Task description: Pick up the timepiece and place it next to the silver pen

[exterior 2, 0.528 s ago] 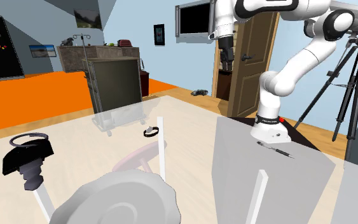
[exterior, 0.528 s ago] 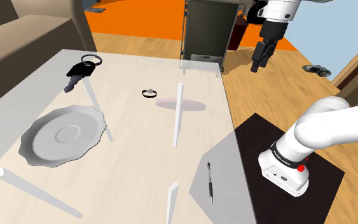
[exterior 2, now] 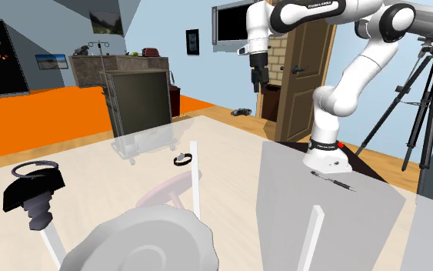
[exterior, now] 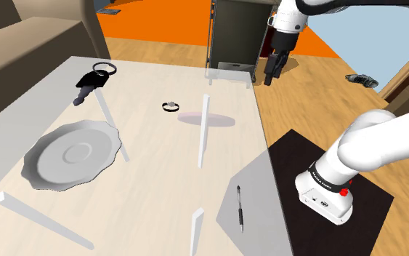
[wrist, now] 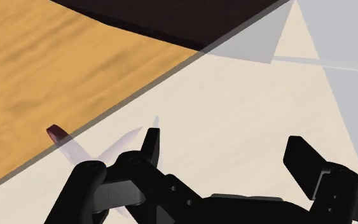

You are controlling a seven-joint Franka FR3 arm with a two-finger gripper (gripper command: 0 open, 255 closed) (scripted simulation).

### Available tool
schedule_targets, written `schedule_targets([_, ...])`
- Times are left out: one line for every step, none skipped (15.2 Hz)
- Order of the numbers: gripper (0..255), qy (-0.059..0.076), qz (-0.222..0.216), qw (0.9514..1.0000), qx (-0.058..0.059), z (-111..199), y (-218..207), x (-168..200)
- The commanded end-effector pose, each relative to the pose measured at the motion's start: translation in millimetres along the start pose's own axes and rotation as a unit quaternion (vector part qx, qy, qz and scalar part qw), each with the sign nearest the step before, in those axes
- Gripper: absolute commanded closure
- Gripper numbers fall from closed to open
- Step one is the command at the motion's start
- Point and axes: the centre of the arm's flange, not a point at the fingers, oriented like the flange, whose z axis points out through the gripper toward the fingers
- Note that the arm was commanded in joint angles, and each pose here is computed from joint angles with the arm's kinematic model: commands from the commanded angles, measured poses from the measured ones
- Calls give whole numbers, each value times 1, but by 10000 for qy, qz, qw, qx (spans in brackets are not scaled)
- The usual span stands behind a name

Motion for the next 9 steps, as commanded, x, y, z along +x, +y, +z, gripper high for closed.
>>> schedule_targets([0,44,-205,9997,-79,6,-8,27])
schedule_targets([0,60,-304,9995,-118,10,-11,39])
schedule_targets([0,76,-402,9990,-156,15,-15,50])
schedule_targets([0,92,-501,9985,-195,19,-19,62])
schedule_targets([0,108,-599,9979,-233,23,-23,74])
schedule_targets([0,124,-697,9971,-272,27,-28,85])
schedule_targets([0,139,-796,9962,-310,31,-32,96])
schedule_targets([0,155,-894,9953,-349,35,-37,108])
schedule_targets([0,171,-992,9942,-387,39,-42,119])
